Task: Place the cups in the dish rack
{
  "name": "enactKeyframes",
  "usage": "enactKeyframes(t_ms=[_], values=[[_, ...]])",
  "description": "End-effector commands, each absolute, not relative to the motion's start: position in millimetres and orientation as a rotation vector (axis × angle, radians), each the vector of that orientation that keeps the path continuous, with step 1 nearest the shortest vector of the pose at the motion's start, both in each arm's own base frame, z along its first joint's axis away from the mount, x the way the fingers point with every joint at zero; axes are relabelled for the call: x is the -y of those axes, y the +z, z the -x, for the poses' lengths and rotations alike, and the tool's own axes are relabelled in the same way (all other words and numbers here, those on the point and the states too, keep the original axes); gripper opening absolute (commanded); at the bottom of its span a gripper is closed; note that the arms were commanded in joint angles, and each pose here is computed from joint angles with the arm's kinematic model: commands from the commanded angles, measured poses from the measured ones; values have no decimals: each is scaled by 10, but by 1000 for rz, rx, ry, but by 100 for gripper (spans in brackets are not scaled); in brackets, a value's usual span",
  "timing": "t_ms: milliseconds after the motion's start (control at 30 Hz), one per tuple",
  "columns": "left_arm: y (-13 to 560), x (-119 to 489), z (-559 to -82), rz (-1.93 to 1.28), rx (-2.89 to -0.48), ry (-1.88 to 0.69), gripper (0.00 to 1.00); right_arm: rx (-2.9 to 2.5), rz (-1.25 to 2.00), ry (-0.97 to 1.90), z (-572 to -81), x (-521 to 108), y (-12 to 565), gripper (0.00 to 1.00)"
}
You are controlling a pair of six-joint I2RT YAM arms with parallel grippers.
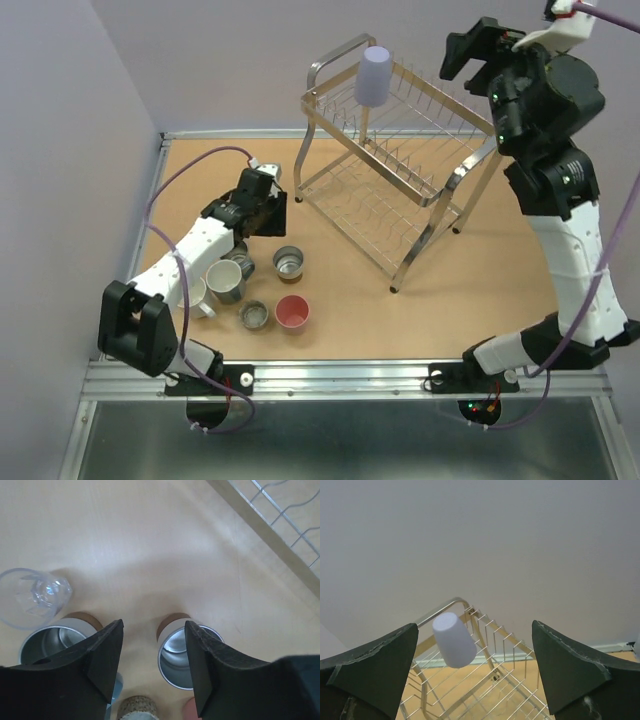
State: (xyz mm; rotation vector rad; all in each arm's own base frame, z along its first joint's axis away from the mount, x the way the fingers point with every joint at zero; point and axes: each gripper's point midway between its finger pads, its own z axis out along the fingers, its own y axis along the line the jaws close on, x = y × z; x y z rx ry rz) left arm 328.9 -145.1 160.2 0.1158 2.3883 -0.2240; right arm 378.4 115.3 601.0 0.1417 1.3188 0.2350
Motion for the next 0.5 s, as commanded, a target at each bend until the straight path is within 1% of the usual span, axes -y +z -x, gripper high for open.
enactKeyframes(t_ms=[0, 200, 333, 467], values=[[1318, 1524, -3197, -208, -2472, -189, 62, -1307, -211, 223, -3605, -965, 5970, 100], [1123, 1581, -3079, -243, -2542, -195, 61, -1297, -265, 177, -3351, -720, 5929, 100], [1033, 1604, -2971, -265, -2569, -208, 61, -1321, -281, 151, -3328, -665, 5794, 100], [951, 1587, -2884, -275, -2596, -200, 59, -1337, -291, 149, -3325, -653, 5702, 100]])
